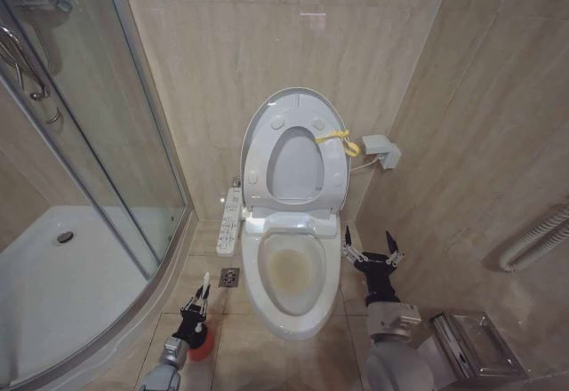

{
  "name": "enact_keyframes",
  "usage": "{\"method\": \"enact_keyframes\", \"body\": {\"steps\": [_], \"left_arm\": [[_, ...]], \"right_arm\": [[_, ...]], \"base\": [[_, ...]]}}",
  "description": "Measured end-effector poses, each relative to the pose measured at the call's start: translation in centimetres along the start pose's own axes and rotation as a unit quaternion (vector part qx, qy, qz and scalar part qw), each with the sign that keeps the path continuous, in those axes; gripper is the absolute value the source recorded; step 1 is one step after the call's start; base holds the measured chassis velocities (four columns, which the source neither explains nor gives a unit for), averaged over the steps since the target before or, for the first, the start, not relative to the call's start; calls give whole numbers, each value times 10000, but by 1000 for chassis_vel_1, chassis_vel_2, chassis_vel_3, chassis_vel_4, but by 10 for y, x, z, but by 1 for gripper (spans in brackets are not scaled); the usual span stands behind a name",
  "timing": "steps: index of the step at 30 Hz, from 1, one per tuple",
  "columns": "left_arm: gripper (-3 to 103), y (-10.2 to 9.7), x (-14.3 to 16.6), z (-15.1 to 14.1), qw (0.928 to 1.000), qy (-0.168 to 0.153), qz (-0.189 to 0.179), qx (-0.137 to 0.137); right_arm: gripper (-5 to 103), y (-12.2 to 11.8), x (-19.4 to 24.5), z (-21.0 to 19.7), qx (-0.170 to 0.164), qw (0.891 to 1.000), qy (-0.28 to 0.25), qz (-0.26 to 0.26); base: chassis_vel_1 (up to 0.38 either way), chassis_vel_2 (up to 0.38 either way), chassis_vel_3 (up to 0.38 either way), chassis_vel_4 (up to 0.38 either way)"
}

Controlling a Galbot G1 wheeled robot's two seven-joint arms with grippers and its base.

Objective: Open the toilet lid, clean the toilet bowl with a toilet brush, close the toilet lid, and flush.

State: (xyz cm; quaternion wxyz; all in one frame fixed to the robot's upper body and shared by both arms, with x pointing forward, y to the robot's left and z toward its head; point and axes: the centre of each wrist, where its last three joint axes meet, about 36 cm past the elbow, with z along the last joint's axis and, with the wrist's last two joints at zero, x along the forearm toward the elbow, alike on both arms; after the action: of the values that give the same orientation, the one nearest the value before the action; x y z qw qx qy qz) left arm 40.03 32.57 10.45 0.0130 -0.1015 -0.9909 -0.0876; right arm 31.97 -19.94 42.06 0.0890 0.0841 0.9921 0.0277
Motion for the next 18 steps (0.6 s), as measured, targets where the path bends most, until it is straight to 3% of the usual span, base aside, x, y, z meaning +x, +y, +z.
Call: {"method": "enact_keyframes", "body": {"steps": [7,8,14,15,18], "left_arm": [[14,-2,-3,-9,9999,-99,-79,7],[38,-4,-3,-10,9999,-122,-89,14],[38,-14,3,-14,9996,-231,-127,72],[64,-18,6,-15,9995,-252,-140,89],[64,-27,17,-15,9994,-275,-170,134]], "right_arm": [[100,0,0,0,0,10000,0,0],[100,0,0,0,0,10000,0,0],[100,0,0,0,0,10000,0,0],[100,0,0,0,0,10000,-1,0],[100,0,0,0,0,10000,0,0]], "base": [[0,0,0,0],[0,0,0,0],[0,0,0,0],[0,0,0,0],[0,0,0,0]]}}
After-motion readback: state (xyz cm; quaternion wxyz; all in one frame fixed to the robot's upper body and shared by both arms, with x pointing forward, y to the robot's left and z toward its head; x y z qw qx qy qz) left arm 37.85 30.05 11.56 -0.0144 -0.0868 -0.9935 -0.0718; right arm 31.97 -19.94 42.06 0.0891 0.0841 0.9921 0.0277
